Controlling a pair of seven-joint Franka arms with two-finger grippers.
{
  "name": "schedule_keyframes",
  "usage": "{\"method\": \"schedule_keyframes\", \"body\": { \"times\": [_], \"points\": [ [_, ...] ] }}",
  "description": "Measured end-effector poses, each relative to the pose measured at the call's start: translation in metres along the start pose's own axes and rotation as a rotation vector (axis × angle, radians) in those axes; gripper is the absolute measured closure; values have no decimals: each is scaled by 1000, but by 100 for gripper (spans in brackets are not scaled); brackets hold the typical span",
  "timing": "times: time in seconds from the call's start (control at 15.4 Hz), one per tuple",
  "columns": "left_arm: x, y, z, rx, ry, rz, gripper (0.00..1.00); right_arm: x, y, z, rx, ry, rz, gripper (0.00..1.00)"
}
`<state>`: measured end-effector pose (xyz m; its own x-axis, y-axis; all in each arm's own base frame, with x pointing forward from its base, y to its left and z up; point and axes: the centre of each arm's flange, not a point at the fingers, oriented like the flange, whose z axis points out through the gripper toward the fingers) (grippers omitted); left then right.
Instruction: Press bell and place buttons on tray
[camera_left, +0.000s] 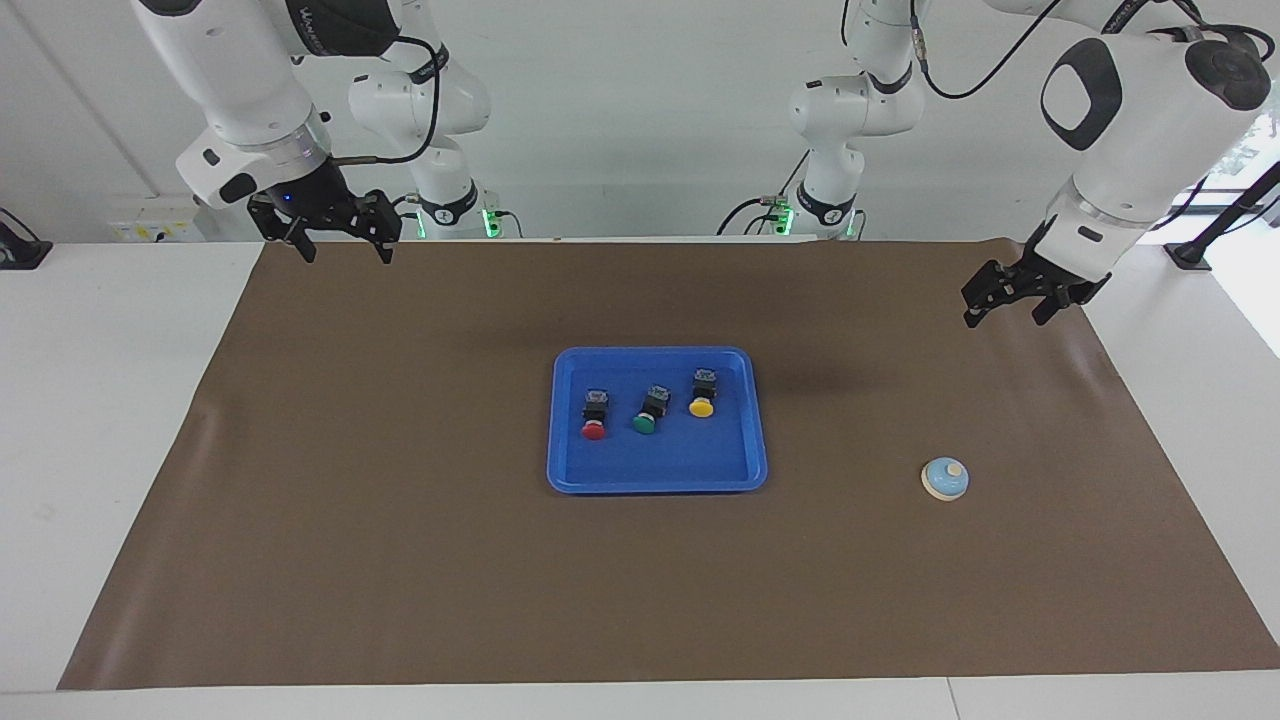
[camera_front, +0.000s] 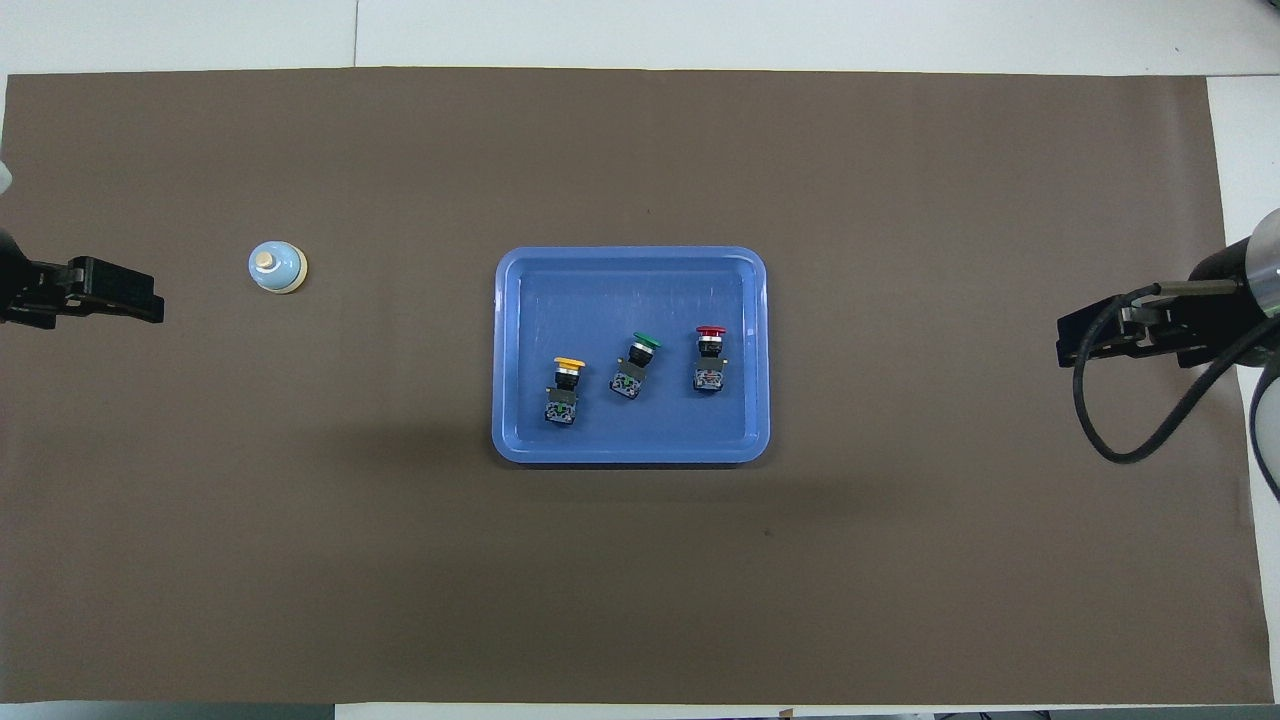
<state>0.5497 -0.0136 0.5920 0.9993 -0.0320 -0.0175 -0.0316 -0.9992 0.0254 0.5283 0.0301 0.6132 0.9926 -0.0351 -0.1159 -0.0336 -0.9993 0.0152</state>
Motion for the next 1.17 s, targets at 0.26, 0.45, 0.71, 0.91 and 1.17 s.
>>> {"method": "schedule_keyframes", "body": {
  "times": [0.26, 0.45, 0.71, 0.91, 1.17],
  "points": [
    [-15, 1, -12, 0, -3, 1, 0, 0, 0, 0, 0, 0, 0, 0],
    [-17, 2, -11, 0, -18, 5, 0, 0, 0, 0, 0, 0, 0, 0],
    [-20, 3, -12, 0, -36, 5, 0, 0, 0, 0, 0, 0, 0, 0],
    [-19, 2, -13, 0, -34, 4, 0, 0, 0, 0, 0, 0, 0, 0],
    [-15, 3, -12, 0, -35, 7, 0, 0, 0, 0, 0, 0, 0, 0]
  ]
}}
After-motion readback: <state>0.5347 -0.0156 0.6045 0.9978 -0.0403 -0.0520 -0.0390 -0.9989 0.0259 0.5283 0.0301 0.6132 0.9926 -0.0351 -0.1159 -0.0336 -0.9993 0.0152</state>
